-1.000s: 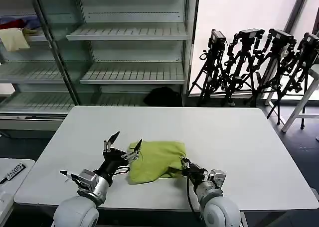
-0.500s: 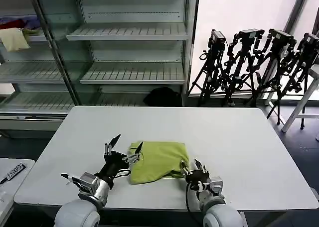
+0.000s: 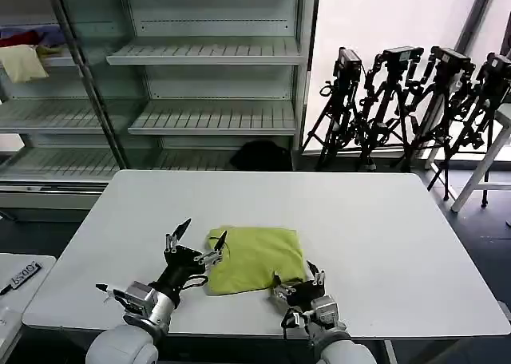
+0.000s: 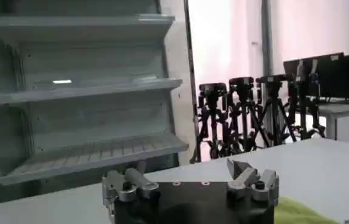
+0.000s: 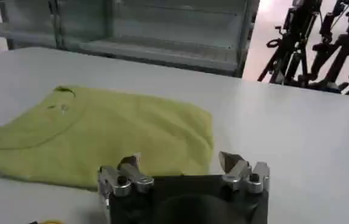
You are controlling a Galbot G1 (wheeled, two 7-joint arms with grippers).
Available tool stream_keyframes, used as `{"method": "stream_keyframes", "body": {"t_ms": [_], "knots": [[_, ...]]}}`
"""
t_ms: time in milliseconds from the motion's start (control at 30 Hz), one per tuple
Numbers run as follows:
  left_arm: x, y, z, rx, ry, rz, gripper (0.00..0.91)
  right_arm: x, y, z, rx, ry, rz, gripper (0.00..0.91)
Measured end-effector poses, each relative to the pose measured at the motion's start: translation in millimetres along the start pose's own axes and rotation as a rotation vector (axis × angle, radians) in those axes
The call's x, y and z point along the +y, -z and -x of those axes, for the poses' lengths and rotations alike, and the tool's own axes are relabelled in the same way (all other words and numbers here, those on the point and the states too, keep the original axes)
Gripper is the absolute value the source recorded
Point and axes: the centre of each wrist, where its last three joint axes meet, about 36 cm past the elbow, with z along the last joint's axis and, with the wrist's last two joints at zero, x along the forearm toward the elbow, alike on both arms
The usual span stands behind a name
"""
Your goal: Fold and organize the clothes.
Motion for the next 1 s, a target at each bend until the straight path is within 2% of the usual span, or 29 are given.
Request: {"method": "stream_keyframes", "body": {"t_ms": [167,400,533,767,1000], "knots": [[0.0,-0.4,0.3,0.000,0.000,0.000,0.907,3.2,-4.2,-7.5,0.010,0.006,-0.001,0.907],[0.7,-3.3,-1.1,0.003,0.005,-0.006,0.907,-3.5,6.8,-15.6,-0.042,-0.028,0.068,0.907],[0.6,-6.9,-0.9,0.007,0.007,-0.010,0.907,-17.5,13.1,-23.1,-0.064,-0.083,0.096,0.907],[-1.1,-9.5,3.0,0.007,0.003,-0.016,0.907,-43.1,12.4,-33.1,-0.060,-0.151,0.098,0.907],[-2.2,-11.8,2.4,0.013,0.004,-0.019,0.907,-43.6,11.3,-28.7,-0.064,-0.150,0.092,0.907]]}}
